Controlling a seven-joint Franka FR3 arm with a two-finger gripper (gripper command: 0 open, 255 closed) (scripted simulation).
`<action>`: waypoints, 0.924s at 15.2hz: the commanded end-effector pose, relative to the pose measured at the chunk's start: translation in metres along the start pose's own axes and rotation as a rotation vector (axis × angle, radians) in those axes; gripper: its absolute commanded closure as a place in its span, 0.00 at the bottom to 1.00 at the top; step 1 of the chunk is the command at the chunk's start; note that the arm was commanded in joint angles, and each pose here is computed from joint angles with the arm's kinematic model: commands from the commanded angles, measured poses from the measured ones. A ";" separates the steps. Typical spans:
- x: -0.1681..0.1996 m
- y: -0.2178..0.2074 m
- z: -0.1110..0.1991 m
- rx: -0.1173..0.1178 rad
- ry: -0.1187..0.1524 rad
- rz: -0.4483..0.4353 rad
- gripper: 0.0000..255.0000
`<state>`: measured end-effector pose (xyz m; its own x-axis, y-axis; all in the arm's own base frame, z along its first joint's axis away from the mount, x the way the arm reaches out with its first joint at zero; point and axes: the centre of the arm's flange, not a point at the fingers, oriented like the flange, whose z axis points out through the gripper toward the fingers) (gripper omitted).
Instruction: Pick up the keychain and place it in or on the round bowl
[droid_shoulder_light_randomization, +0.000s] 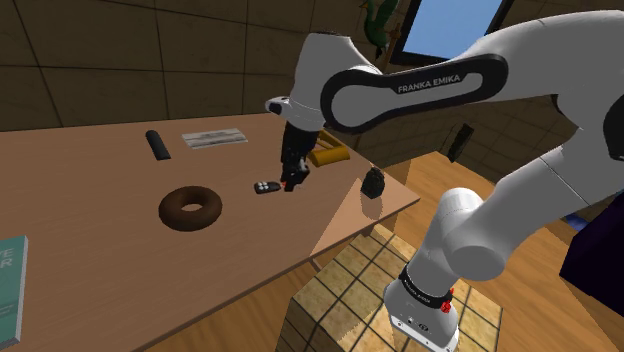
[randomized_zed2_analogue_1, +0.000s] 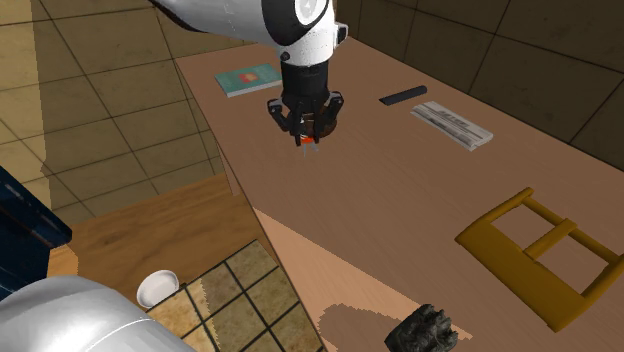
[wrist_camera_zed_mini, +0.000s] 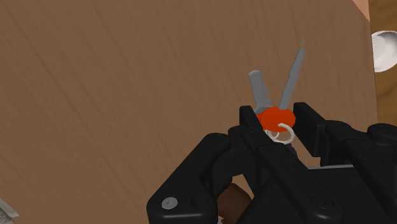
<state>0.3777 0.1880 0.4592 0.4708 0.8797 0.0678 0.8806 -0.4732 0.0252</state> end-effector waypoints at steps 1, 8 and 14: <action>0.023 0.008 0.001 0.000 0.000 0.000 1.00; 0.112 0.035 0.004 0.000 0.000 0.000 1.00; 0.188 0.058 0.007 0.000 0.000 0.000 1.00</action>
<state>0.5054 0.3174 0.4670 0.4700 0.8801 0.0679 0.8810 -0.4724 0.0252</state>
